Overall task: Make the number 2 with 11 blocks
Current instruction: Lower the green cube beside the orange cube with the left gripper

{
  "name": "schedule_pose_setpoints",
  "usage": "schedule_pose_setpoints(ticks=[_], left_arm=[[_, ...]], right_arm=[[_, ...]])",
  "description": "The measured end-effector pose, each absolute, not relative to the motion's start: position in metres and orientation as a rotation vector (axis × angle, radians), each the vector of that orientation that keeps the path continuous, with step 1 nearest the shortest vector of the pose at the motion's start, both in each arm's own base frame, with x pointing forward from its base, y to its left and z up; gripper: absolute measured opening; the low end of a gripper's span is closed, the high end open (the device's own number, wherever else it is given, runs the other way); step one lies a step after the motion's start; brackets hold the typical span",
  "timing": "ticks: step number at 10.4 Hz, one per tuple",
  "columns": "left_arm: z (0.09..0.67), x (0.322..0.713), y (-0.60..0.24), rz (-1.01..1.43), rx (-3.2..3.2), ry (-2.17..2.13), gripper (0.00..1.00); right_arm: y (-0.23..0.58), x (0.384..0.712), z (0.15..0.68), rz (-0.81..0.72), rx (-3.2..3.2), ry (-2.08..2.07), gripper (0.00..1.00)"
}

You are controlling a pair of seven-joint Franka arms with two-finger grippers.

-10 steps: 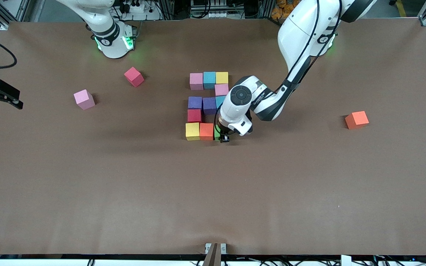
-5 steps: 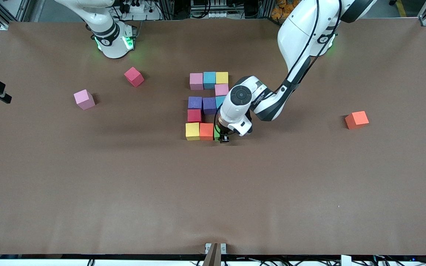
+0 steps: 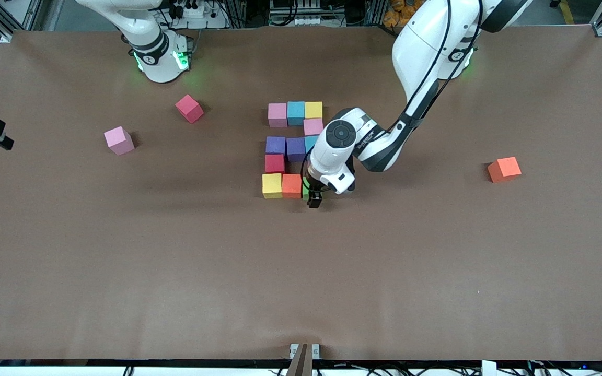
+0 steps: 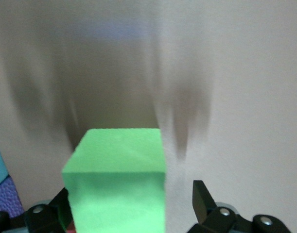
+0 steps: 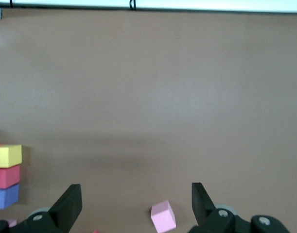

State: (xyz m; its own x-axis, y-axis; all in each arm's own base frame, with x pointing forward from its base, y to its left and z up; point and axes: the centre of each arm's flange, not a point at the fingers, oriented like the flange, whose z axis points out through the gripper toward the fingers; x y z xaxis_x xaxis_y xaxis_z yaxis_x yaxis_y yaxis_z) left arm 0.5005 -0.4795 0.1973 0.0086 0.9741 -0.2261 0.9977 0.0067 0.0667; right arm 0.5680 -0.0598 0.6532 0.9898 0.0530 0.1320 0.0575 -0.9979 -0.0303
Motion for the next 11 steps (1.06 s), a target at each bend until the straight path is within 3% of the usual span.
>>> schedule_pose_setpoints(ticks=[6,11], left_arm=[[0.265,0.517,-0.486,-0.125,2.02,1.98,1.0],[0.376,0.509,-0.48,-0.046,2.088,1.909,1.0]], right_arm=[[-0.053,0.572,0.645,-0.188,-3.104,-0.108,1.0],[-0.063,0.569,0.643,-0.149,-3.109,-0.081,1.0]])
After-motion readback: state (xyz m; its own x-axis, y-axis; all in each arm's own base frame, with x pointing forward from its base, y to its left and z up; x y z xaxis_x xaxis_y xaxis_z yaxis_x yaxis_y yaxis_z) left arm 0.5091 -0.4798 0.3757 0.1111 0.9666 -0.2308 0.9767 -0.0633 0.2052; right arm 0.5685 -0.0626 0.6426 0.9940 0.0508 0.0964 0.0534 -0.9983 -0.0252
